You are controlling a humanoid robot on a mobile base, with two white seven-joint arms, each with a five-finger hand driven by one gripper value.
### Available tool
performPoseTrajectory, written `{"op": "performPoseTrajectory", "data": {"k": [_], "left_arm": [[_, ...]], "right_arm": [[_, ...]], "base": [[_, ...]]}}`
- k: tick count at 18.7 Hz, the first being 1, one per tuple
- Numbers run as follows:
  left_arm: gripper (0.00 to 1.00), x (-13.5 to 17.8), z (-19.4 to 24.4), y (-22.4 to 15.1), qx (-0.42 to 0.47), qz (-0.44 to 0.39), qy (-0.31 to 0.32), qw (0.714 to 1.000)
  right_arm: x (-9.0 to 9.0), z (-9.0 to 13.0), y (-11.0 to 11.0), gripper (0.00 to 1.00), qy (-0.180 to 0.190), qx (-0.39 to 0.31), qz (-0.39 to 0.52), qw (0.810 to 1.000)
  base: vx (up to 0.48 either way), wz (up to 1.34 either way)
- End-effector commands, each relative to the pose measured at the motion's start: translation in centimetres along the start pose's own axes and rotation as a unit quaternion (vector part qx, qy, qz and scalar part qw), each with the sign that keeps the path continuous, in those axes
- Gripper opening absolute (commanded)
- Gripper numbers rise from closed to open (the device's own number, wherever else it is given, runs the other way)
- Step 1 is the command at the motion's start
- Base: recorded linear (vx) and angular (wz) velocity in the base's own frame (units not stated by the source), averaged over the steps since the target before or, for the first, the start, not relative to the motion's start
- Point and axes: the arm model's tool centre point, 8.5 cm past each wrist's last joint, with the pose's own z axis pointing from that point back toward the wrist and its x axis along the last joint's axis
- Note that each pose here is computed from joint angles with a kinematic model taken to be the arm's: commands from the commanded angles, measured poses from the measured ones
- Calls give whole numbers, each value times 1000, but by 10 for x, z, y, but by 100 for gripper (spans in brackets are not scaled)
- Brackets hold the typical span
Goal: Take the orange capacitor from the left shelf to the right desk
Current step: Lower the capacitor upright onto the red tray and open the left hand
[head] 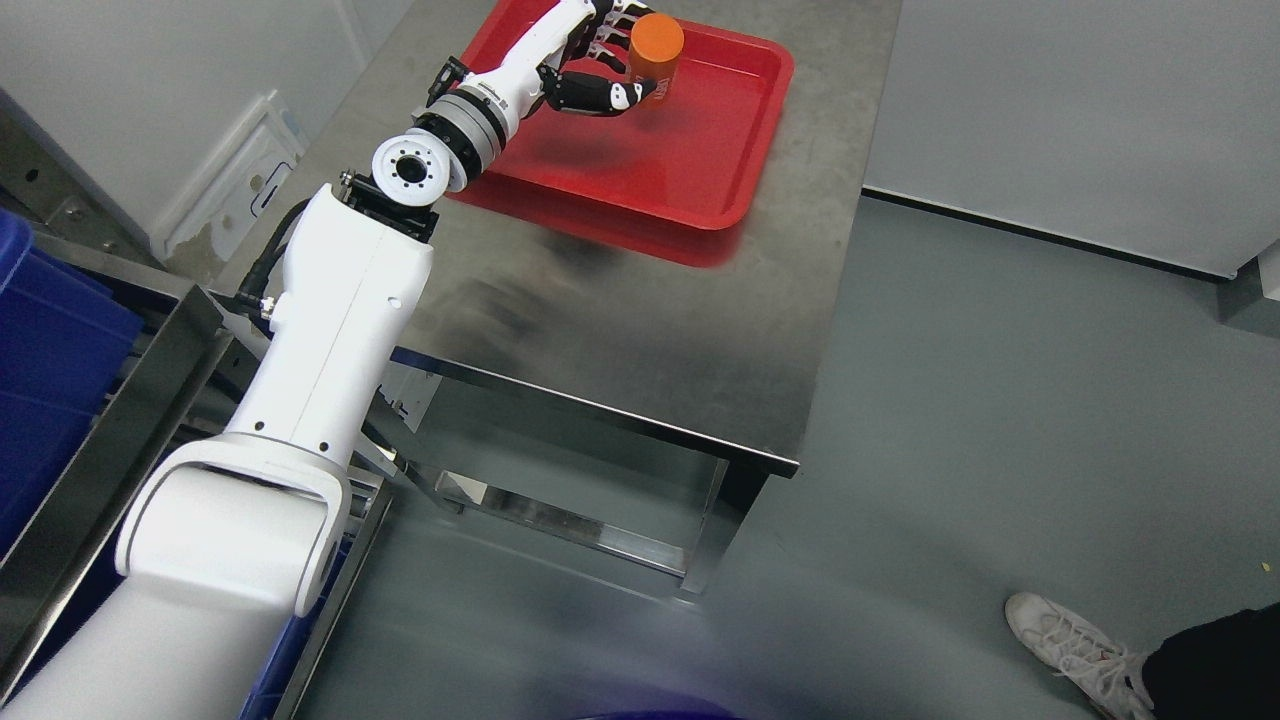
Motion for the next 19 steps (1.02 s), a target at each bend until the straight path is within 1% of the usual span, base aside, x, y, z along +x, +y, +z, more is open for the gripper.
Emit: {"op": "performPoseTrajectory", "data": {"k": [1, 7, 9, 11, 13, 15, 17, 19], "left_arm": [[20, -40, 10, -1, -7, 8, 58, 998], [24, -40, 10, 3, 7, 11, 58, 998], [29, -40, 10, 3, 7, 12, 58, 998], [41, -39, 9, 3, 6, 8, 57, 998], [62, -38, 9, 3, 5, 9, 56, 998], [69, -35, 8, 5, 8, 10, 51, 999], [81, -30, 7, 8, 9, 7, 45, 999], [89, -27, 6, 10, 10, 7, 41, 999]], "right_arm": [[-7, 0, -11, 100, 1, -9, -3, 1000], [-7, 0, -11, 100, 1, -9, -3, 1000], [-7, 0, -11, 100, 1, -9, -3, 1000], [-7, 0, -11, 100, 1, -9, -3, 1000], [-7, 0, -11, 100, 1, -9, -3, 1000], [-7, 0, -11, 100, 1, -9, -3, 1000], [-7, 0, -11, 100, 1, -9, -3, 1000], [-7, 0, -11, 100, 1, -9, -3, 1000]], "base": [[0, 0], [0, 0], [0, 0], [0, 0], [0, 0], [0, 0], [0, 0], [0, 0]]}}
